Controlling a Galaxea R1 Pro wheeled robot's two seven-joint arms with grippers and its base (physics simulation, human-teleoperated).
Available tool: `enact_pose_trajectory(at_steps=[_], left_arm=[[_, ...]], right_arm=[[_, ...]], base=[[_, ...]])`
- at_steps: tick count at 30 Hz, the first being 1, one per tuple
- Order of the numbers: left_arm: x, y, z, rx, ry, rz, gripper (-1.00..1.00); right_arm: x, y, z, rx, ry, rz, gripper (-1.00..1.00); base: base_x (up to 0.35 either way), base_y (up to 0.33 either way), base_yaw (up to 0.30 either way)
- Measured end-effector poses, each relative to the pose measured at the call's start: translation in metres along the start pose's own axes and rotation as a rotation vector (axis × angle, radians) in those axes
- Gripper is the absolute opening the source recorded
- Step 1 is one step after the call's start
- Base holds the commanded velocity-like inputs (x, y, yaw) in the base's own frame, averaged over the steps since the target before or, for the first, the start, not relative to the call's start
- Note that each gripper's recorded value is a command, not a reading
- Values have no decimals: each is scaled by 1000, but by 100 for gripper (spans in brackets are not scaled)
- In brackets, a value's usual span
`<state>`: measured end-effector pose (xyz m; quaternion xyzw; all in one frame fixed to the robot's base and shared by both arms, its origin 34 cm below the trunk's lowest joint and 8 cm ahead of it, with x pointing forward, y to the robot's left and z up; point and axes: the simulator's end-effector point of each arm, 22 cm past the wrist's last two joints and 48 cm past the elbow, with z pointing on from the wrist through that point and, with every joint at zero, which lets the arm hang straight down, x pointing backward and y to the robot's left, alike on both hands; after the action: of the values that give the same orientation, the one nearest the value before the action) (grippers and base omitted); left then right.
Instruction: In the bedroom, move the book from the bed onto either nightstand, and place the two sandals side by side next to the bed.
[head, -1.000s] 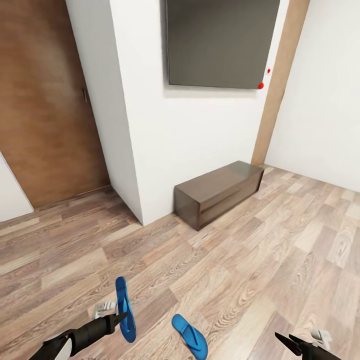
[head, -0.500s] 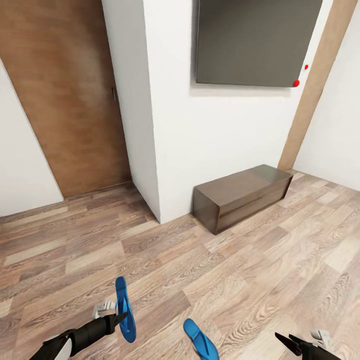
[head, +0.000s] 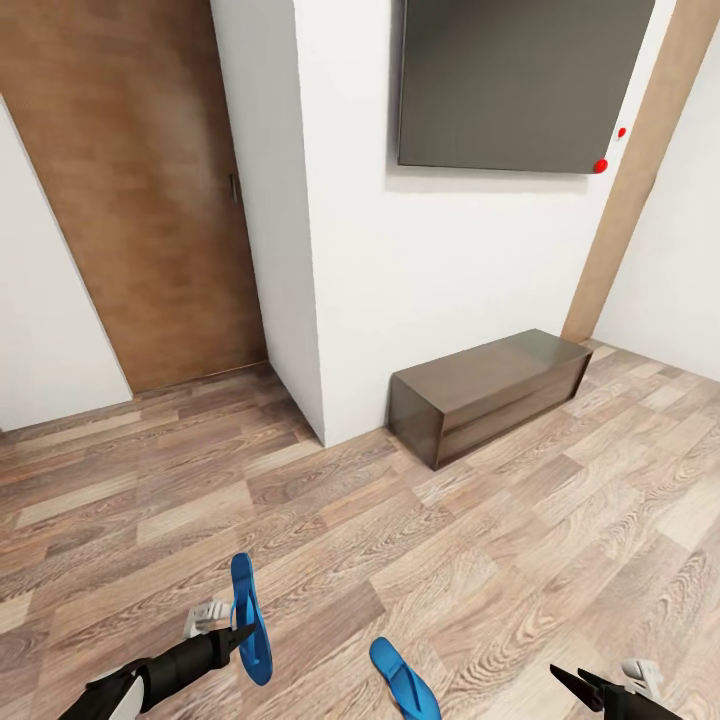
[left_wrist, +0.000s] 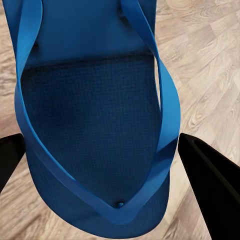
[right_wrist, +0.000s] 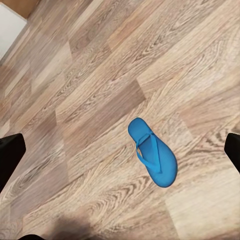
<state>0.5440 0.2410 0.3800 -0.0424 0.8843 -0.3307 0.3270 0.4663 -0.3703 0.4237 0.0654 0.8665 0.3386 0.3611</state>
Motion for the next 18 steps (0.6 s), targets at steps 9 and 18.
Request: enact_pose_trajectory(at_steps=[9,18], left_arm=[[0,0,0,0,0,0,-100],[0,0,0,0,0,0,-100]], right_arm=[[0,0,0,0,0,0,100],[0,0,0,0,0,0,100]], base=[[0,0,31],[0,0,210]])
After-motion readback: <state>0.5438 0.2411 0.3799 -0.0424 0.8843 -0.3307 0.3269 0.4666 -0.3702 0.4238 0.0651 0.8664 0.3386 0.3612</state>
